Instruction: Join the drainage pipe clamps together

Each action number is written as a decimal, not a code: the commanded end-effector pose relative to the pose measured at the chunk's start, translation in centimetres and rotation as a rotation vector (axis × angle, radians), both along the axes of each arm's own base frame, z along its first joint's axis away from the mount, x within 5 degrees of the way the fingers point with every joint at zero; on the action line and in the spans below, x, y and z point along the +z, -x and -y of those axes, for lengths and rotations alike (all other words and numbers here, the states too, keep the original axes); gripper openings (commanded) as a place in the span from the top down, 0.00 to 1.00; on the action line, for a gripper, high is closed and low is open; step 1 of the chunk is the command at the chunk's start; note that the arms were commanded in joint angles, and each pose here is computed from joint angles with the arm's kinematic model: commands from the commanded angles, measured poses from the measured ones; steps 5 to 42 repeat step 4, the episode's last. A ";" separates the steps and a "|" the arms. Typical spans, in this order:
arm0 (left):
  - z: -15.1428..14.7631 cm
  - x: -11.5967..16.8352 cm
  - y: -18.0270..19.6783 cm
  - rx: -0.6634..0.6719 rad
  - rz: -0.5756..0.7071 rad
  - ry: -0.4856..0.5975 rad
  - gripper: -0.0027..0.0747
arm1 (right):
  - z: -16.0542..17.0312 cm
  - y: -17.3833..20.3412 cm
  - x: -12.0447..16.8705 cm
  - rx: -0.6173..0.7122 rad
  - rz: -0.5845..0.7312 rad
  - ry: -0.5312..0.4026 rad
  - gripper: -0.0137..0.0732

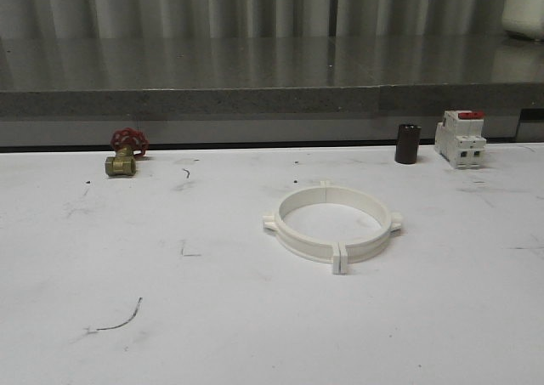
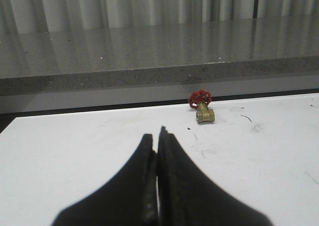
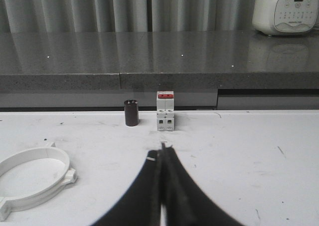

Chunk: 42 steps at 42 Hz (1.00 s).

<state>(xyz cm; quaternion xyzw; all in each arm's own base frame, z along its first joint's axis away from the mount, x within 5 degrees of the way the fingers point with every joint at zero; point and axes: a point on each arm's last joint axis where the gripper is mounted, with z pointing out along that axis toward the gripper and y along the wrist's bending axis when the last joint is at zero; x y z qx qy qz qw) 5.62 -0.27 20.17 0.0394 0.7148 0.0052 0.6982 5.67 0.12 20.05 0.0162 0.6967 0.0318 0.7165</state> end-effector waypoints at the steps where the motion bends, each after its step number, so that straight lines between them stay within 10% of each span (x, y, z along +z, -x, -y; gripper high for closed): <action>1: 0.0 0.0 0.0 0.003 0.073 0.013 0.99 | 0.0 0.2 1.0 -0.004 0.107 0.000 0.98; 42: 0.0 0.0 0.0 0.003 0.073 0.013 0.99 | 0.0 0.2 1.0 -0.004 0.107 0.000 0.98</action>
